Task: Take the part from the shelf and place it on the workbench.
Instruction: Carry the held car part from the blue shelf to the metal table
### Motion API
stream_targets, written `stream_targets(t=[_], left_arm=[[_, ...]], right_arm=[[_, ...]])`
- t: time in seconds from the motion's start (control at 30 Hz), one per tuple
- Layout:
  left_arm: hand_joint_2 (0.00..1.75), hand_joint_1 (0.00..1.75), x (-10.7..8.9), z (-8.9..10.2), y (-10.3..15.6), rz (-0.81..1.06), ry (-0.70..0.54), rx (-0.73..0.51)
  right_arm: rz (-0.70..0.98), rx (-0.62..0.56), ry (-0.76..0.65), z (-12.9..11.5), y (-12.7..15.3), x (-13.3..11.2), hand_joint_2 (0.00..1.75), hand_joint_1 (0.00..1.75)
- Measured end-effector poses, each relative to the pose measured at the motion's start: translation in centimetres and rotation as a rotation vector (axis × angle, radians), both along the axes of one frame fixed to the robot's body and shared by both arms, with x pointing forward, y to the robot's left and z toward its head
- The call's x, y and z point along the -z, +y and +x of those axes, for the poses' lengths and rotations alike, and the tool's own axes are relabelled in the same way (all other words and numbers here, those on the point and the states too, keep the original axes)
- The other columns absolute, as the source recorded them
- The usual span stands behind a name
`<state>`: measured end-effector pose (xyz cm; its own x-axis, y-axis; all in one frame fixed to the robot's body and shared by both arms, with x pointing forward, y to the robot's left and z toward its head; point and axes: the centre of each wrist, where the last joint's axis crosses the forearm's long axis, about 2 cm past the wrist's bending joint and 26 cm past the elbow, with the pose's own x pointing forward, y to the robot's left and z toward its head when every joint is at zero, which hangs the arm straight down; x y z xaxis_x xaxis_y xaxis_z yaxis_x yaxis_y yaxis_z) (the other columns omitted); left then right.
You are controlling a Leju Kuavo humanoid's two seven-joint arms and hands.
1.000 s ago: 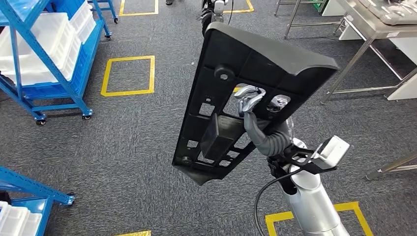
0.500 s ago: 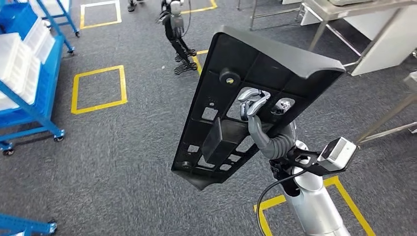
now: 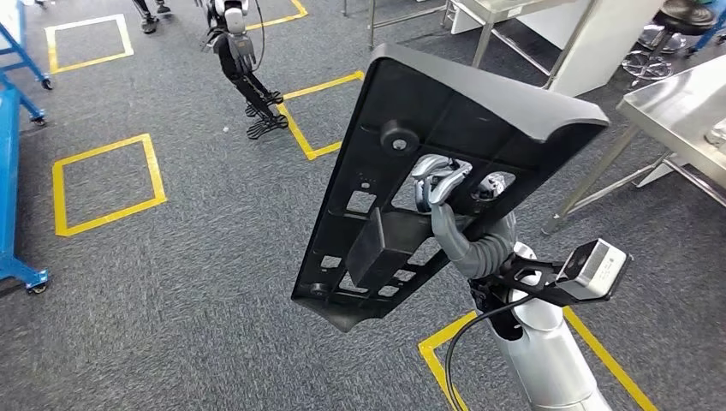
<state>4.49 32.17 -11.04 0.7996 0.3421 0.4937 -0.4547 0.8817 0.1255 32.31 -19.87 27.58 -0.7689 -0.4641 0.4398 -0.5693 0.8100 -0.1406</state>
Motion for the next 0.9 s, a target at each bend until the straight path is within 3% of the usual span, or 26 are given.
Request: stream_targets(t=[0.37,0.9], left_arm=[[1.75,0.00,0.0,-0.2,0.2,0.003,0.028,-0.032],[1.75,0.00,0.0,-0.3,0.2,-0.005,0.015,-0.036]], right_arm=[[0.000,-0.033,-0.025,0.4,-0.1,-1.6,1.75,1.75],[-0.005,-0.046,-0.014,0.7,-0.4,-1.6,1.75,1.75]])
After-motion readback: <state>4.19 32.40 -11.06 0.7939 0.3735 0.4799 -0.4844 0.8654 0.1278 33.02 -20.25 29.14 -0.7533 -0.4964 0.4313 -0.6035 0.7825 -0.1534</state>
